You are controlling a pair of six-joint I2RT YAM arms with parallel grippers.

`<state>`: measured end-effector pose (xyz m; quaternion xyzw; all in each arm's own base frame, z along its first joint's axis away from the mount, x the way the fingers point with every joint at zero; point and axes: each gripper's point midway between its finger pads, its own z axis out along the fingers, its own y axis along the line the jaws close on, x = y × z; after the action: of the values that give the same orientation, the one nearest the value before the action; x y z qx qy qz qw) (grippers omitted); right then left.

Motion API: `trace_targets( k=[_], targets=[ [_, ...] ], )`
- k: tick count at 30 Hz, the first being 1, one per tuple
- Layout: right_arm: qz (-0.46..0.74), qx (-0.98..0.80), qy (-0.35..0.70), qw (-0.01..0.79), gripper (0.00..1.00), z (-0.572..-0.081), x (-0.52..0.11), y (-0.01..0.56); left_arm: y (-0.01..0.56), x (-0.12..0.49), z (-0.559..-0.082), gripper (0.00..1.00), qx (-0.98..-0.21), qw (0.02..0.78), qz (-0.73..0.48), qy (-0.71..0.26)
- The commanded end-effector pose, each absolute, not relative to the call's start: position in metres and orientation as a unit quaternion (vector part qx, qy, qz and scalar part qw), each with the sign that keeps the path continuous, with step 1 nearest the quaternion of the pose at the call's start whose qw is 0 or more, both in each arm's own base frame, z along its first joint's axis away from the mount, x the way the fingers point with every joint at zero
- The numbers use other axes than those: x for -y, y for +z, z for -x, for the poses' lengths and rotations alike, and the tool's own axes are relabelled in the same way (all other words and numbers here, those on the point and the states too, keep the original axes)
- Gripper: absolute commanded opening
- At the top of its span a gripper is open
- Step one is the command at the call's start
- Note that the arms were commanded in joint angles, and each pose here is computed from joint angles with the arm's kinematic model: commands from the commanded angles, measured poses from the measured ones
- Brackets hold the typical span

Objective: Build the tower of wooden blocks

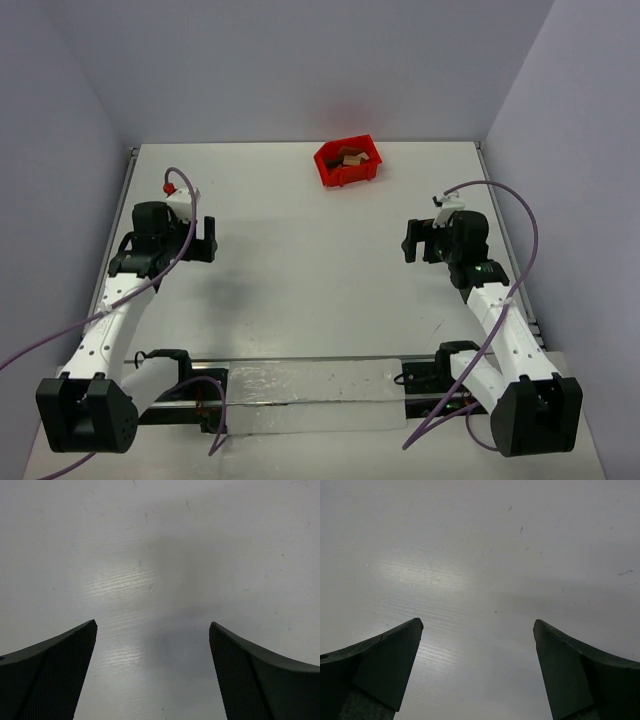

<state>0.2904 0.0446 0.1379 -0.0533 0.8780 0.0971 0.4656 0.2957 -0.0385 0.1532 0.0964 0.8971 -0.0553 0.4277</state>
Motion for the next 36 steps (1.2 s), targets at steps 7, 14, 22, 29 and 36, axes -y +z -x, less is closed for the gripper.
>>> trace_targets(
  k=[7,14,22,29,36],
  targets=[
    [0.049,-0.858,0.106,0.501,1.00,-0.312,-0.056,0.172,0.168,0.038,-0.308,0.99,-0.884,0.458,-0.087,-0.043],
    [0.034,-0.858,0.084,0.505,0.96,-0.362,-0.072,0.203,0.171,0.042,-0.306,0.99,-0.887,0.451,-0.087,-0.053],
    [-0.079,-0.853,0.056,0.512,0.85,-0.464,-0.070,0.227,0.174,0.039,-0.304,0.99,-0.888,0.449,-0.082,-0.047],
    [-0.064,-0.863,0.058,0.498,0.74,-0.546,-0.087,0.197,0.174,0.040,-0.299,0.99,-0.890,0.447,-0.078,-0.051],
    [-0.077,-0.851,0.064,0.516,0.75,-0.591,-0.094,0.170,0.173,0.037,-0.296,0.99,-0.887,0.454,-0.071,-0.043]
  ],
)
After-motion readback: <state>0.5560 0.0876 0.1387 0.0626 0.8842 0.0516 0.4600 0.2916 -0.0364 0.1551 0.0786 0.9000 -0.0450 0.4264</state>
